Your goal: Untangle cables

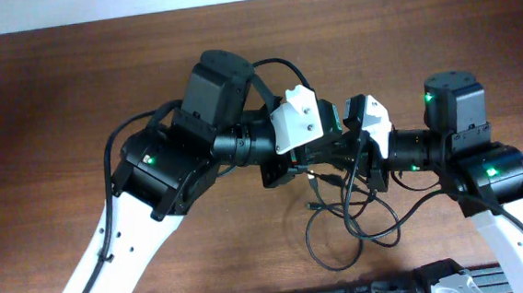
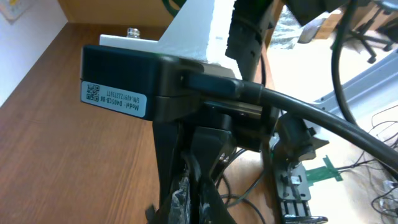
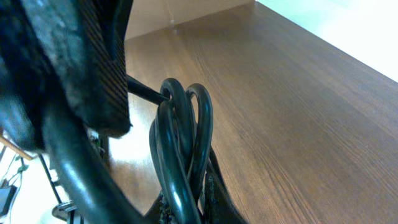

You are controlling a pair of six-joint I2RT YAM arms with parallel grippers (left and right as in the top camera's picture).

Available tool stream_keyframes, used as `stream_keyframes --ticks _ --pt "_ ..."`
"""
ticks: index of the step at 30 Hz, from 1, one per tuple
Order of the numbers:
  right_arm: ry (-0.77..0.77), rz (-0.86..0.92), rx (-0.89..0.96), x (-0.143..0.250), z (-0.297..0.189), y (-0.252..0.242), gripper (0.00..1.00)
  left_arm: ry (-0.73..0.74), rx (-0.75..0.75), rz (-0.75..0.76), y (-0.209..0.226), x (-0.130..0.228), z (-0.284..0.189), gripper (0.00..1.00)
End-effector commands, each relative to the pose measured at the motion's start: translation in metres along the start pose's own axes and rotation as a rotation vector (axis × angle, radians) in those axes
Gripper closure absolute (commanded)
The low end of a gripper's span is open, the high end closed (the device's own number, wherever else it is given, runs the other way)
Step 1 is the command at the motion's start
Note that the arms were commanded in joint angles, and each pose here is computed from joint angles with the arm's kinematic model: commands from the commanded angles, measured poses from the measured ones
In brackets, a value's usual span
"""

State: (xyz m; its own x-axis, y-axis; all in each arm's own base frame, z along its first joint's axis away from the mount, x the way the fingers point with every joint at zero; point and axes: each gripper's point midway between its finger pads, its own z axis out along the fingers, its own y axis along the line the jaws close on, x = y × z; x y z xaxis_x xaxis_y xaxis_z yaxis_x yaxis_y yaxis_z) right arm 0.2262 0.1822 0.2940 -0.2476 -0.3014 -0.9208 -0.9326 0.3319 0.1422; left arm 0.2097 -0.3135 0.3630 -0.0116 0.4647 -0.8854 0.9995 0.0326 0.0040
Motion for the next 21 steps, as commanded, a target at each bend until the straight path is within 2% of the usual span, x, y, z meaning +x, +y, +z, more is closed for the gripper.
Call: stream_keyframes --ticks 1,4,5,6,7,9,11,12,15,17,21 --pt "0.014 -0.005 0.039 -0.001 -0.001 -0.006 0.96 0.030 -0.080 0.031 0.010 0.000 -0.005 1.00" --pt "0.017 -0.005 0.045 0.000 -0.001 -0.007 0.96 0.070 -0.164 -0.036 0.025 0.008 -0.007 1.00" --pt "0.019 -0.005 0.049 0.000 -0.001 -0.008 0.96 0.088 -0.214 -0.086 0.032 0.011 -0.009 0.93" --pt "0.023 0.002 0.057 0.001 -0.002 -0.009 0.96 0.105 -0.280 -0.158 0.043 0.016 -0.012 0.64" --pt "0.028 0.002 0.066 0.001 -0.002 -0.011 0.96 0.119 -0.364 -0.246 0.055 0.022 -0.016 0.52" --pt "0.029 0.002 0.070 0.001 -0.002 -0.012 0.96 0.123 -0.461 -0.340 0.068 0.027 -0.023 0.44" --pt "0.031 0.001 0.077 0.002 -0.002 -0.013 0.96 0.108 -0.496 -0.399 0.075 0.028 -0.027 0.13" --pt "0.035 0.010 0.086 0.002 -0.002 -0.015 0.96 0.098 -0.506 -0.436 0.077 0.029 -0.029 0.07" --pt "0.052 0.186 0.252 0.005 -0.007 -0.043 0.96 0.055 -0.564 -0.612 0.093 0.038 -0.044 0.00" --pt "0.038 0.284 0.341 0.005 -0.011 -0.058 0.96 0.022 -0.601 -0.719 0.103 0.043 -0.055 0.01" --pt "-0.006 0.334 0.375 -0.004 -0.014 -0.066 0.96 -0.020 -0.624 -0.843 0.109 0.046 -0.060 0.01"
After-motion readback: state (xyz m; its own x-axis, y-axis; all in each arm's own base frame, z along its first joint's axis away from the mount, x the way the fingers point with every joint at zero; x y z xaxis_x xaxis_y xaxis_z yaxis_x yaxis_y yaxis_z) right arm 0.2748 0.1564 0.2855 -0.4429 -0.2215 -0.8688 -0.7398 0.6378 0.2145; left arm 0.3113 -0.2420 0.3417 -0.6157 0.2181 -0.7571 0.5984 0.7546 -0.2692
